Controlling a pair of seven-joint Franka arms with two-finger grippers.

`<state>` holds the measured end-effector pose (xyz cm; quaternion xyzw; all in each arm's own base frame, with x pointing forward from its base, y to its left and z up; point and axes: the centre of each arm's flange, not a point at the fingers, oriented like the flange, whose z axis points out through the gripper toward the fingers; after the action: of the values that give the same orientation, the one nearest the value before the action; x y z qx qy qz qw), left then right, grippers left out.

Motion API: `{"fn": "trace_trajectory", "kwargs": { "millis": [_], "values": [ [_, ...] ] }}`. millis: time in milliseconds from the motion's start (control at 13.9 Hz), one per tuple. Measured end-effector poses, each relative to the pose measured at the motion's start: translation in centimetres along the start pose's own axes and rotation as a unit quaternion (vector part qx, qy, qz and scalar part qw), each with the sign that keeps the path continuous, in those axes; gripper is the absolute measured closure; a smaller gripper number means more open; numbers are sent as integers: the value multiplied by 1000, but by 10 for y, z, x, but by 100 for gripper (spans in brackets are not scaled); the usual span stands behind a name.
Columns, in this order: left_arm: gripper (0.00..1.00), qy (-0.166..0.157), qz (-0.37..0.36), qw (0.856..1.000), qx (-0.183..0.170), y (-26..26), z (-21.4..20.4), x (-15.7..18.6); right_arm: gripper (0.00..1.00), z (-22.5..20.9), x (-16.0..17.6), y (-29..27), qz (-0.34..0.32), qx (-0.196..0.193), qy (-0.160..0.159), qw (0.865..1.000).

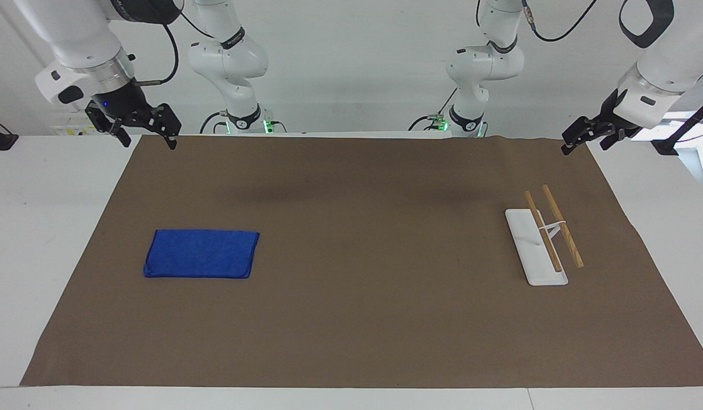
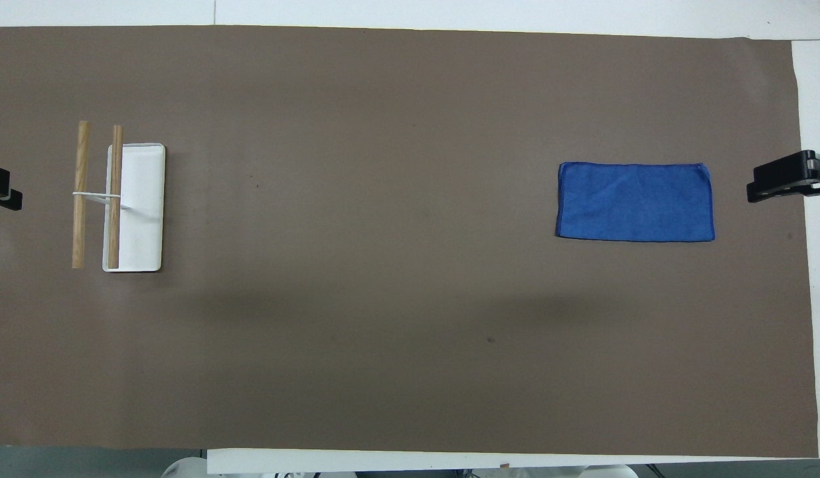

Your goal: Right arm passes towel to left arm to hang

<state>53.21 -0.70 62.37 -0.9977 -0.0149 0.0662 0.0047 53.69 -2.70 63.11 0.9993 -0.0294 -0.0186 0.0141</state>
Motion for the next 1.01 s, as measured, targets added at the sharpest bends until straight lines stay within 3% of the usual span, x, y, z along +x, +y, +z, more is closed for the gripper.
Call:
{"fn": "trace_trajectory", "kwargs": {
  "millis": [216, 431, 647, 1006],
  "values": [
    [0, 0, 0, 1000, 0, 0, 0, 0, 0, 57, 32, -2, -3, 2, 3, 1000],
    [0, 0, 0, 1000, 0, 0, 0, 0, 0, 164, 68, -7, -3, 13, 11, 1000],
    [0, 0, 0, 1000, 0, 0, 0, 0, 0, 260, 61, -12, -13, 16, 9, 1000],
    [0, 0, 0, 1000, 0, 0, 0, 0, 2, 312, 55, 1, -37, 17, -5, 999]
  ]
}}
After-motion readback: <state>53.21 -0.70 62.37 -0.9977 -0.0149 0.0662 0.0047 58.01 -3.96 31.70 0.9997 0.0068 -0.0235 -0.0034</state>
